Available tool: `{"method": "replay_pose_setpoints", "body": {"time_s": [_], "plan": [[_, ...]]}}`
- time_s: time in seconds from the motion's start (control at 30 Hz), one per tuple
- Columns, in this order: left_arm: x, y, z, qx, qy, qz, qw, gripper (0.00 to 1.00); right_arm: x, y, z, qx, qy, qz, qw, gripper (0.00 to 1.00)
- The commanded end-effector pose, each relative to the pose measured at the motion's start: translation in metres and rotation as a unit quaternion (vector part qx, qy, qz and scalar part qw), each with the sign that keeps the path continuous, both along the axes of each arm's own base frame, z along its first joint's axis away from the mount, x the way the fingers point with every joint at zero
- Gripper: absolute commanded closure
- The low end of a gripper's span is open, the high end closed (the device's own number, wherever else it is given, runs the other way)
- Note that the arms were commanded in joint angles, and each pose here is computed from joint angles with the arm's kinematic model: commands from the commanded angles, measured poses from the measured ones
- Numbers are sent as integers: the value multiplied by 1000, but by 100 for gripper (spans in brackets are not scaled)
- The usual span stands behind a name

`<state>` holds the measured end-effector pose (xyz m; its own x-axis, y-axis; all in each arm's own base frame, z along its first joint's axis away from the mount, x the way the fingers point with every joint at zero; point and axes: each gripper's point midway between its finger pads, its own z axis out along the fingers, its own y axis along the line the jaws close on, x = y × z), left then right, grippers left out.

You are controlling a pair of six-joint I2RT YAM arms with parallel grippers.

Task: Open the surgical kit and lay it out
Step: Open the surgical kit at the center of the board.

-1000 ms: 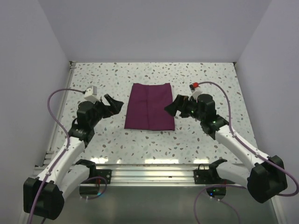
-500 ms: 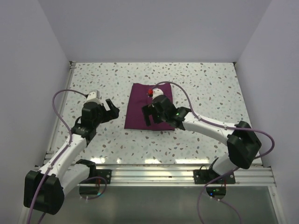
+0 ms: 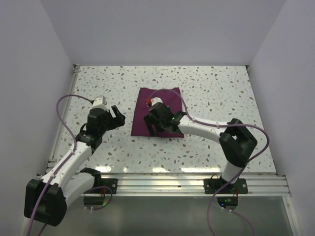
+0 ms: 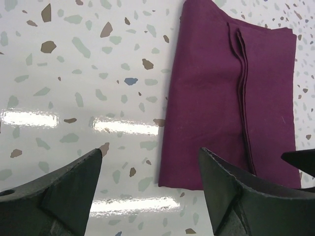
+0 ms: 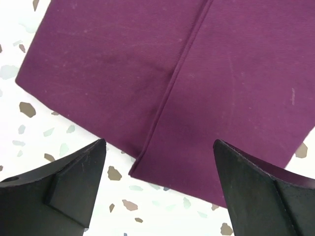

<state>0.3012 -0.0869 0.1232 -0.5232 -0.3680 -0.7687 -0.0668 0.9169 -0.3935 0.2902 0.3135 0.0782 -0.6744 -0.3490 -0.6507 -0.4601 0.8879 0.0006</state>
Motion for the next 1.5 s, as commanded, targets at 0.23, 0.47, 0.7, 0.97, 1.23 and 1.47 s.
{"method": "replay_pose_setpoints", "body": {"time_s": [0.23,0.47,0.7,0.97,1.23,1.47], "plan": [[-6,-10,2,-1,-8,-3,1000,19,4,4,-28,-65,30,9,997,39],[-4,-26,7,2,-11,-13,1000,20,6,-6,-24,-80,20,-7,997,98],[6,-75,11,61,8,-62,996,22,20,-35,36,-60,-60,-84,993,100],[10,-185,-19,172,46,-132,975,32,40,-157,67,-5,-78,-273,959,100],[17,-209,-73,245,87,-106,960,32,15,-241,34,-84,-51,-368,925,45],[21,-204,-81,281,96,-82,951,69,11,-261,46,-95,-78,-409,904,2]]}}
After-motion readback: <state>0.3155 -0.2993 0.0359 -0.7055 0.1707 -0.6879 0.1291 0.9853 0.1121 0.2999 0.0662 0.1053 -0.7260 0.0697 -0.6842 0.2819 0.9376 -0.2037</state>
